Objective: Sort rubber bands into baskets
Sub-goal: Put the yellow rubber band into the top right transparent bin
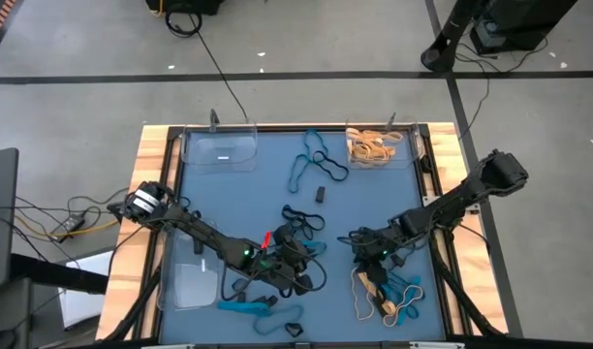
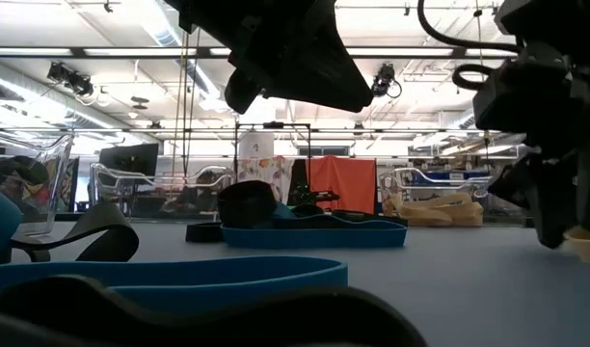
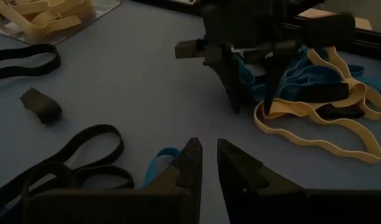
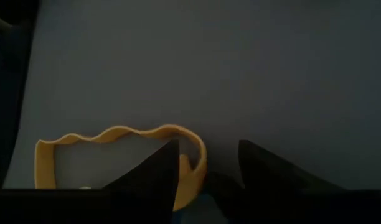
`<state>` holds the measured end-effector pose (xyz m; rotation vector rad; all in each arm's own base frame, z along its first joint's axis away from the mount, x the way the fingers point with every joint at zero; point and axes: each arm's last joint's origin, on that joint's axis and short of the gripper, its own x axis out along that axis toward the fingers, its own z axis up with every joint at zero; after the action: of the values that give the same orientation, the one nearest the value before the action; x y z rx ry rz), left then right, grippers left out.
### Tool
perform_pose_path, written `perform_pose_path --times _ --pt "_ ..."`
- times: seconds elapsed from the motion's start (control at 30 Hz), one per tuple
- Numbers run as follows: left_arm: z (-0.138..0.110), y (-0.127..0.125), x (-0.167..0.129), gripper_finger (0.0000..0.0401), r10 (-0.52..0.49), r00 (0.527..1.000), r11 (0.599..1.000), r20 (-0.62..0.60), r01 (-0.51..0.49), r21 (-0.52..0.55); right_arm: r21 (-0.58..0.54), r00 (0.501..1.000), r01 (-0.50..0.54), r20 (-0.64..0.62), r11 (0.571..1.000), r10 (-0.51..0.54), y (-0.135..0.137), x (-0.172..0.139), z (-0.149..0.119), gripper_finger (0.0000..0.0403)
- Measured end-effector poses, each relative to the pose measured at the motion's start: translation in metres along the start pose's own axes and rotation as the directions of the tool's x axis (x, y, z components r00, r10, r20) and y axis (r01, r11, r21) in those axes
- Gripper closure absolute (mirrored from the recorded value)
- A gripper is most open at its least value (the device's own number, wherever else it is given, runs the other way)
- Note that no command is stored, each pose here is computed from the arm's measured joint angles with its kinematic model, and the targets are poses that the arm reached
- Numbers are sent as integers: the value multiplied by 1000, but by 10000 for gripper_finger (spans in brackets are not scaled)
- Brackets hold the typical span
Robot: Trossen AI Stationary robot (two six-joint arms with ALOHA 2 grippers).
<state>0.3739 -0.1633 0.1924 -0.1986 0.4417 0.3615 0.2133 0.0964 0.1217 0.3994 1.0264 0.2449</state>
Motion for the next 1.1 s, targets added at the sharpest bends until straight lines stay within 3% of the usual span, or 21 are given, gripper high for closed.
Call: perform_pose_path --times 0.2,0.43,0.57,0.83,0.97,1.1 --pt "2 2 2 348 6 1000 1000 3 -6 -6 -26 1000 -5 -3 1000 5 2 10 -2 280" --pt "2 3 3 348 9 1000 1000 4 -9 -9 -90 1000 -20 -6 996 19 3 8 -2 386" --pt "2 3 3 348 9 1000 1000 4 -9 -10 -137 999 -20 39 990 26 8 1 6 384" --pt "2 3 3 348 9 1000 1000 4 -9 -10 -270 966 3 250 963 68 32 -30 39 390" --pt "2 3 3 348 9 1000 1000 4 -9 -11 -286 928 67 369 956 45 39 -54 50 390" --pt "2 3 3 348 9 1000 1000 4 -9 -11 -275 901 68 430 959 60 43 -79 54 387"
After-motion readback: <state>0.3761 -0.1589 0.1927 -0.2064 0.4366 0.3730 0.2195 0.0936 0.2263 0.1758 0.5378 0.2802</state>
